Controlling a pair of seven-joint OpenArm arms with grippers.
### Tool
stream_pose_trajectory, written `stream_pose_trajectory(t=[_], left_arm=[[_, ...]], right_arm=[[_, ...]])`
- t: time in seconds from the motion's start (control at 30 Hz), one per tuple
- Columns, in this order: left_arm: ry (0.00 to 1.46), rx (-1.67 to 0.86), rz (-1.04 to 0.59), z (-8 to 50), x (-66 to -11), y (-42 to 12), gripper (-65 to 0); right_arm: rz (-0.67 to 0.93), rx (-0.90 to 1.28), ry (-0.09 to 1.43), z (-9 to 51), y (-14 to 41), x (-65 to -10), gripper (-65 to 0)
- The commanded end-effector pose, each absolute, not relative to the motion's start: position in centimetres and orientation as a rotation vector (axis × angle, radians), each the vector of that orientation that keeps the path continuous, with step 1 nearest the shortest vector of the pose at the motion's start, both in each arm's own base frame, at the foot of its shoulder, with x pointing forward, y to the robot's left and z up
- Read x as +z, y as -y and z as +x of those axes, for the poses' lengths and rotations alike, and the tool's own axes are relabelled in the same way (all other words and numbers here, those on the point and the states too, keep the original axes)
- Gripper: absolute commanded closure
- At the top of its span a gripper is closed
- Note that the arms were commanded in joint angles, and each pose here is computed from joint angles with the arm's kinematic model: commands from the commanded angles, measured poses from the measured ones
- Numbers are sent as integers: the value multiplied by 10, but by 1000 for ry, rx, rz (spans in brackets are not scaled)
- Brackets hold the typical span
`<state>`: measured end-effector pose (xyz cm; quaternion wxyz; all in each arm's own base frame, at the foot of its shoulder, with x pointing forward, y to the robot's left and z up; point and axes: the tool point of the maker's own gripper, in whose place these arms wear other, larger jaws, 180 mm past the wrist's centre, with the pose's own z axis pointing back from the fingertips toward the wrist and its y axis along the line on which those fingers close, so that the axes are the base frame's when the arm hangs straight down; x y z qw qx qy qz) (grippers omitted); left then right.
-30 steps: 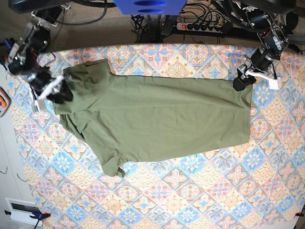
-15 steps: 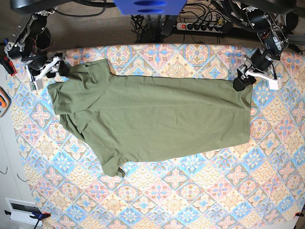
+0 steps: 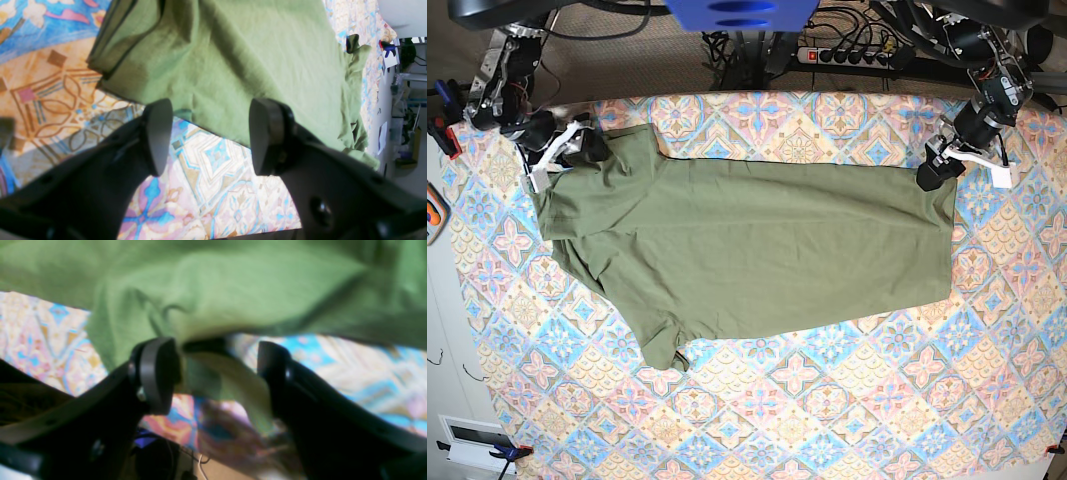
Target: Layout the t-shirt on the table in an organized manner, then fold the t-shirt properly
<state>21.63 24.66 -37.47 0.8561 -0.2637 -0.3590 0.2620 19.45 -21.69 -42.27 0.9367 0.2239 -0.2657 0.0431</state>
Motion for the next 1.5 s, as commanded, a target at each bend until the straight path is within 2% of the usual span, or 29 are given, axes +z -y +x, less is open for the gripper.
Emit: stream_pose_trajectory(t=[0.0, 0.07, 0.13, 0.2, 0.3, 0.5, 0.87, 1.0, 1.23, 1.47], left_arm=[[787, 532, -552, 221, -365, -251, -365], [787, 532, -552, 221, -365, -251, -365], [787, 532, -552, 221, -365, -251, -365], [789, 534, -551, 221, -366, -251, -365], [790, 533, -552, 222, -365, -251, -365], [790, 533, -550, 221, -365, -251, -365], [789, 535, -552, 221, -366, -250, -365], [789, 536, -554, 221, -366, -250, -365], [789, 535, -552, 221, -366, -250, -364], [789, 536, -554, 221, -366, -250, -364]], right_arm=[[469, 110, 519, 190, 212, -424, -374], [479, 116, 517, 190, 208, -424, -358], [480, 115, 520, 191, 208, -424, -296], [482, 111, 540, 194, 208, -422, -201], [454, 122, 530, 193, 211, -426, 0], [385, 160, 518, 192, 220, -424, -7], [314, 320, 720, 227, 200, -355, -7], [317, 322, 731, 231, 199, -353, -7], [393, 324, 865, 263, 187, -320, -7], [380, 359, 934, 304, 182, -302, -4]])
